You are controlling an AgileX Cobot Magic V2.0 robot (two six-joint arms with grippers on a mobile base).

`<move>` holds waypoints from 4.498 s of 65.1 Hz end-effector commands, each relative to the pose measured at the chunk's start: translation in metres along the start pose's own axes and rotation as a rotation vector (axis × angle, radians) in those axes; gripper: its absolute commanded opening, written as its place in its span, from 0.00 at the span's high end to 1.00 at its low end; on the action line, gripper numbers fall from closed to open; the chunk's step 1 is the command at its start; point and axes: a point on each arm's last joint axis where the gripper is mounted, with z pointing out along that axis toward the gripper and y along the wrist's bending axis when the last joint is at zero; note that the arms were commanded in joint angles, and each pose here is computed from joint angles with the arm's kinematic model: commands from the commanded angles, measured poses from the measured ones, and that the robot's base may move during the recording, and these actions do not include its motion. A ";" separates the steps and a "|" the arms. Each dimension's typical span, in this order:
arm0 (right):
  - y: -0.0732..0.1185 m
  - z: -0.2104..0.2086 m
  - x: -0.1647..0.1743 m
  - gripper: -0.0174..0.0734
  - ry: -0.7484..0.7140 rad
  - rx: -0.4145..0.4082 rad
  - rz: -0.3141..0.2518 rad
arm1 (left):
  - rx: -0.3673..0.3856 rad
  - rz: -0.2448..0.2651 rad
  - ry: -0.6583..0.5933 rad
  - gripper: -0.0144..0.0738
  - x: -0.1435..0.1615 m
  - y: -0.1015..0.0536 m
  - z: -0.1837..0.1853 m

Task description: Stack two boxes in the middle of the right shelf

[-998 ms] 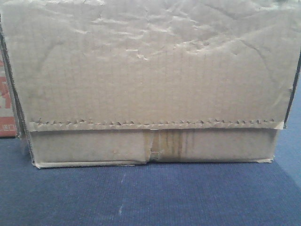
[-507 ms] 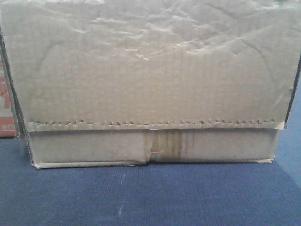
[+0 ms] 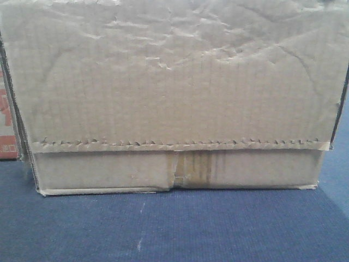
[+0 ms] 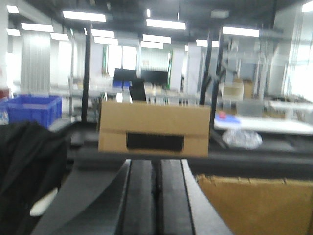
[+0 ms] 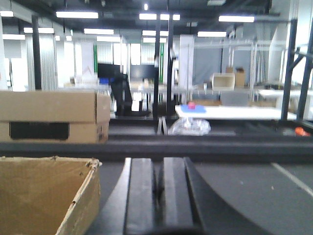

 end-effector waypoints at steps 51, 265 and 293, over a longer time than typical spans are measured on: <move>0.006 0.093 0.000 0.18 0.307 -0.068 0.008 | 0.057 0.118 0.747 0.19 0.013 -0.008 0.163; 0.007 0.100 0.005 0.18 0.328 -0.075 0.015 | 0.273 -0.026 0.921 0.96 0.018 -0.132 0.303; 0.007 0.099 0.006 0.18 0.342 -0.076 0.015 | 0.248 0.002 1.077 0.96 0.059 -0.138 0.319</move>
